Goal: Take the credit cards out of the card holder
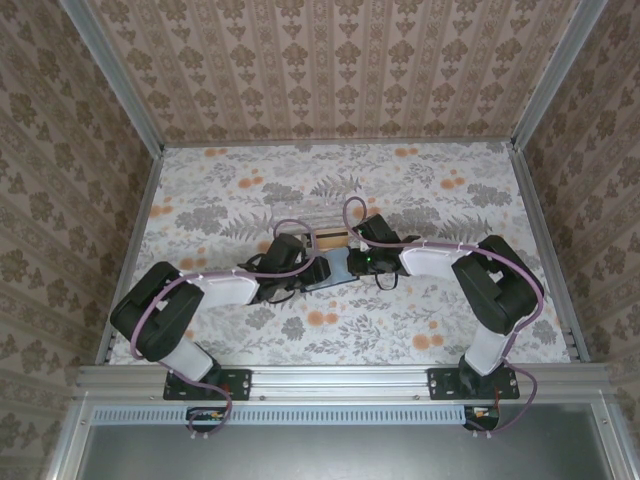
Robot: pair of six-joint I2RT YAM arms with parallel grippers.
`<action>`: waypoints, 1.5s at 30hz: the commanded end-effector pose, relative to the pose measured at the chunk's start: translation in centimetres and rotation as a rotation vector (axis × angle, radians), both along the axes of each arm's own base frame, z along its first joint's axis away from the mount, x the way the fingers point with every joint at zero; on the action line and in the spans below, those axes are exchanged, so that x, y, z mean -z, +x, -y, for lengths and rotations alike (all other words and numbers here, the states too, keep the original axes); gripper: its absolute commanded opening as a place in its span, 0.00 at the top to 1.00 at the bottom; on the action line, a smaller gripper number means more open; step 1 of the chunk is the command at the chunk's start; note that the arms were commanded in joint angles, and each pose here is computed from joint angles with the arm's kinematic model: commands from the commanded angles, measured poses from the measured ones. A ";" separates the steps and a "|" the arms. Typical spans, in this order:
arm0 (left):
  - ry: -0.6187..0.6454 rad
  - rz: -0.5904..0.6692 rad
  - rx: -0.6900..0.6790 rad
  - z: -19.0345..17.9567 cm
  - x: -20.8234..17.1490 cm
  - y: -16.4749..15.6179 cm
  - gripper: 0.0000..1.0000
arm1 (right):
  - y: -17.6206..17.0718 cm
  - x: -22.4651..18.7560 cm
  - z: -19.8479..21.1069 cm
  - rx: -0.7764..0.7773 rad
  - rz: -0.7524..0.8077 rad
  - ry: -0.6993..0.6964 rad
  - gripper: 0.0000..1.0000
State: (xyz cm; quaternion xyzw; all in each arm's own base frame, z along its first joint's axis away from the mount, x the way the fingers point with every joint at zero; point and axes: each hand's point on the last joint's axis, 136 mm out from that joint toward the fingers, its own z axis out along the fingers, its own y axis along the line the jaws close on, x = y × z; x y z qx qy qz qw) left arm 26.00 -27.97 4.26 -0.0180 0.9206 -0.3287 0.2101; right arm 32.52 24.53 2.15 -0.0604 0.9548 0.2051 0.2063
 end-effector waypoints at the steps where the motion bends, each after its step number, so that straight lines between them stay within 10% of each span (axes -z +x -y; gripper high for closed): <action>1: -0.021 0.004 0.033 0.9 -0.5 0.0 0.31 | -1.5 2.1 0.0 -0.010 -0.080 -0.026 0.85; 45: 0.076 0.038 0.036 -0.6 -0.8 0.5 0.42 | -1.6 2.1 0.0 -0.003 -0.085 -0.015 0.85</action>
